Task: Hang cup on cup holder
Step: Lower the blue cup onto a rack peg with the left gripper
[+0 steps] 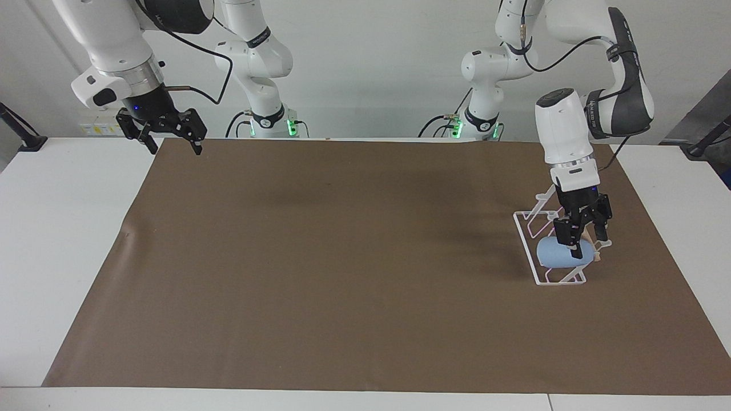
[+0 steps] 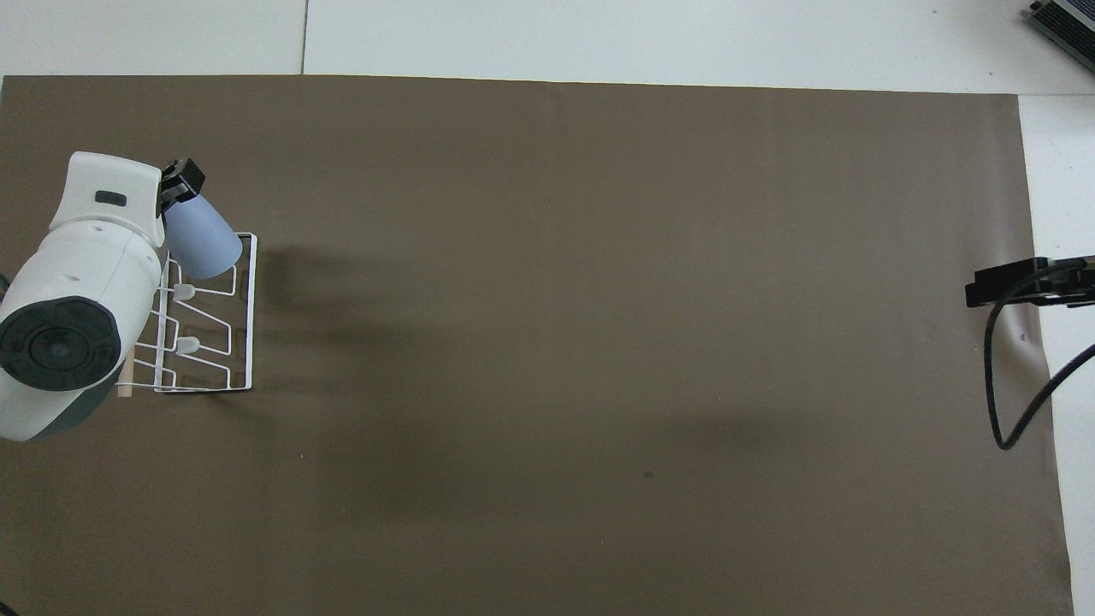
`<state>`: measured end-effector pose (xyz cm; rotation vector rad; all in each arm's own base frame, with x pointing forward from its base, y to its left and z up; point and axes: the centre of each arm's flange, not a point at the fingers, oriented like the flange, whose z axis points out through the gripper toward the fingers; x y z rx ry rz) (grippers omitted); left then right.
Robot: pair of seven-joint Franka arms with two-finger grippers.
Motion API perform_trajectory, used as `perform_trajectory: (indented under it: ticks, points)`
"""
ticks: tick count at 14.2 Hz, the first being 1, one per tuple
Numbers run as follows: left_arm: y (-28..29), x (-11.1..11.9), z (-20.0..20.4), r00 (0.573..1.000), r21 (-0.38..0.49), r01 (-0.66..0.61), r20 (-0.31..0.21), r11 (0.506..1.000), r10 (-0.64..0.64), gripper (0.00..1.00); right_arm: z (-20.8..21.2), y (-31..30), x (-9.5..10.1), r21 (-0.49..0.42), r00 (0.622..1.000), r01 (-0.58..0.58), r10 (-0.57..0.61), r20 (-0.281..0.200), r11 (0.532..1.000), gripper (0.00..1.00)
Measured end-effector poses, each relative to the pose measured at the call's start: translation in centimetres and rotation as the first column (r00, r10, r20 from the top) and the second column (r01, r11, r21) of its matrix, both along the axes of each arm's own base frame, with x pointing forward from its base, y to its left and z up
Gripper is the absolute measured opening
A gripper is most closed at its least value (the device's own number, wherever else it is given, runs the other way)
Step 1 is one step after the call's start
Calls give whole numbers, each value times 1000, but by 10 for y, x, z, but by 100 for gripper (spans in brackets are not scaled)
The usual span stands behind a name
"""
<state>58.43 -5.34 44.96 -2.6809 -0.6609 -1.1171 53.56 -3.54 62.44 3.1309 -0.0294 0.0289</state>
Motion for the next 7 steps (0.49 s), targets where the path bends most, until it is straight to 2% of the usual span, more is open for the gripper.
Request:
perform_trajectory:
  ticks: [7]
  points:
    - [-2, 3, 19, 999, -7, 0, 38, 1000, 0, 100, 0, 0, 0, 0, 1000, 0, 0, 0, 1000, 100]
